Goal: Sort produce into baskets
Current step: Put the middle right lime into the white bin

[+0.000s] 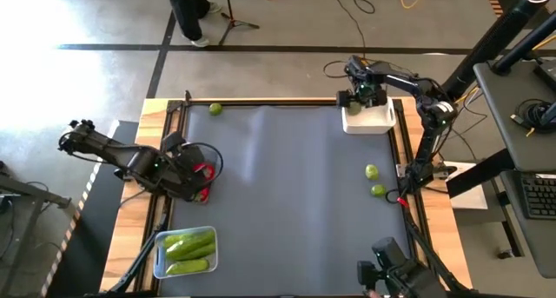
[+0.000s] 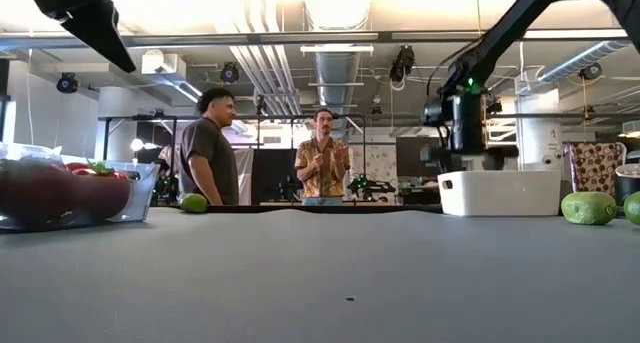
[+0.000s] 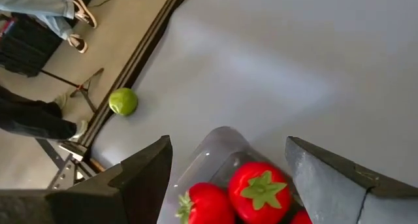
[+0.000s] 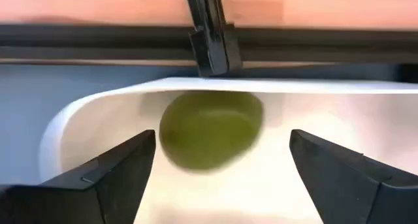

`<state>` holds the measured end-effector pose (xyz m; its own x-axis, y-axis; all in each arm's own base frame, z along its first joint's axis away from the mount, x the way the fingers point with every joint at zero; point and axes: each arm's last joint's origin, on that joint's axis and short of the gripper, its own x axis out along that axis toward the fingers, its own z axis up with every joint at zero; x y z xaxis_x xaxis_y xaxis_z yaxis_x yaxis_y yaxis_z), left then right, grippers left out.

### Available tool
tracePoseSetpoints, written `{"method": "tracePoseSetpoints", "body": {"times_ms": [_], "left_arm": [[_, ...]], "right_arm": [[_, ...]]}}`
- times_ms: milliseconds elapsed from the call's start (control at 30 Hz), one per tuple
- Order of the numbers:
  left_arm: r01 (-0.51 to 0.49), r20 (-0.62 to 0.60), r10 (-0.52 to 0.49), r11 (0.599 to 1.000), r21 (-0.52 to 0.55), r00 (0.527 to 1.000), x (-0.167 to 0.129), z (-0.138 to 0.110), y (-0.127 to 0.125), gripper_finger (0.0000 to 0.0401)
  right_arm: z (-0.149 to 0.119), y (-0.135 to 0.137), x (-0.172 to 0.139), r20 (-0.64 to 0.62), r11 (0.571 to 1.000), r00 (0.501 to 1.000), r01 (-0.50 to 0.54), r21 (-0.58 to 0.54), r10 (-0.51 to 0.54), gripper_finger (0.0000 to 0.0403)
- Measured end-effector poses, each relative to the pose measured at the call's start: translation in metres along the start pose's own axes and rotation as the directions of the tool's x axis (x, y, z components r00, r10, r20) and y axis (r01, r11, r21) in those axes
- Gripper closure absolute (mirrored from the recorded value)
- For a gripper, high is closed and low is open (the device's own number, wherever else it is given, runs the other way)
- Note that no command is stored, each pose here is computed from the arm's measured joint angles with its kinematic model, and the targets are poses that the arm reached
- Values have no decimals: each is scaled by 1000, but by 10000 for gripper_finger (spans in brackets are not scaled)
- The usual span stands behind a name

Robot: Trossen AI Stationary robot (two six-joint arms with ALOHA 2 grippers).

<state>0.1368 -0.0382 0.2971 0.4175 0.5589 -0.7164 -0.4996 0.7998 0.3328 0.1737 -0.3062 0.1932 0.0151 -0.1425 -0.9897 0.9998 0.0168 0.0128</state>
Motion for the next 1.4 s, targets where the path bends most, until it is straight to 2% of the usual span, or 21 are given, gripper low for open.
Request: {"method": "tracePoseSetpoints", "body": {"times_ms": [100,200,367,500,633,733,833,1000,1233,1400], "left_arm": [[-4,5,4,1000,26,1000,-2,-3,5,123],[-30,16,29,999,44,999,-2,-6,9,123],[-45,36,44,998,41,998,0,-14,15,123],[-37,46,34,998,55,998,5,-19,14,123],[-27,73,16,989,145,997,9,-22,14,123],[-15,92,-3,982,190,996,12,-24,11,123],[13,94,-30,984,177,995,12,-23,10,123],[32,100,-48,987,157,994,13,-21,7,123],[45,119,-62,989,138,991,13,-18,5,123],[47,121,-64,990,136,991,12,-18,5,123]], "right_arm": [[-10,6,-28,20,999,1000,-8,-31,9,51],[-38,19,-62,45,996,999,-21,-85,25,54],[-114,44,-112,54,985,994,-83,-152,92,64],[-173,48,-124,6,986,998,-66,-155,68,69],[-211,39,-109,-38,992,999,17,-126,-22,68],[-225,27,-82,-72,989,992,94,-117,-103,67],[-232,13,-56,-96,982,982,149,-118,-161,69],[-235,5,-18,-178,991,981,52,-120,-73,77],[-238,-5,10,-216,987,964,139,-84,-154,100],[-241,-2,13,-318,990,939,109,-86,-131,129]]}}
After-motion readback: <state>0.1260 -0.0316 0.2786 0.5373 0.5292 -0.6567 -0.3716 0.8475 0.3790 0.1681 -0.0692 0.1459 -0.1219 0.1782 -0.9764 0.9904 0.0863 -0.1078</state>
